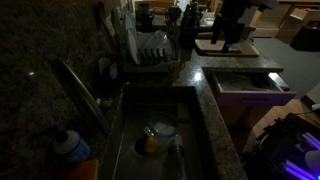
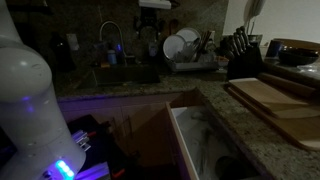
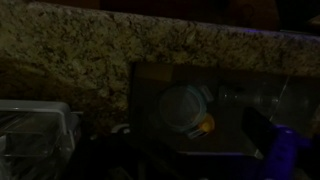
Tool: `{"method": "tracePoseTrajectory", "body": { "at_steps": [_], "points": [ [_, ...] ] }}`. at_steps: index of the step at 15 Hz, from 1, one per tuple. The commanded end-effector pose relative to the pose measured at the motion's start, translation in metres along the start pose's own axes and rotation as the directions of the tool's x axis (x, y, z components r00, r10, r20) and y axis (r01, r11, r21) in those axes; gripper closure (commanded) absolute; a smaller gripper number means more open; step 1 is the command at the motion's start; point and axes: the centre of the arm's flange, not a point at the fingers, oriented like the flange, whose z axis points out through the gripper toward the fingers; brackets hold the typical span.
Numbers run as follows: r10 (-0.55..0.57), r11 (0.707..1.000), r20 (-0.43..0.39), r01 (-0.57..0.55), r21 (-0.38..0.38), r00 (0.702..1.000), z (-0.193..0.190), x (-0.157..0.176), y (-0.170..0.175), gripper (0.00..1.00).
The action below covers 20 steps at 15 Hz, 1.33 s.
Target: Pick up the yellow sponge from the sink
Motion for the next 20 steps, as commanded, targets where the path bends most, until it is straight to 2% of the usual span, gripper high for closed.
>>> {"method": "tracePoseTrajectory", "body": {
  "at_steps": [1,5,8,12,20],
  "points": [
    [0.002,1.000,-0.002,-0.002,0.006,1.000,0.001,0.000,-0.001,0.00],
    [0.043,0.999,0.030,-0.043,0.005,0.999,0.004,0.001,0.004,0.00],
    [0.066,0.997,0.036,-0.064,-0.053,0.997,0.013,0.034,0.009,0.00],
    [0.029,0.995,0.047,-0.024,-0.099,0.998,0.025,0.067,0.008,0.00],
    [0.041,0.997,0.043,-0.038,-0.073,0.998,0.042,0.069,0.006,0.00]
  ]
}}
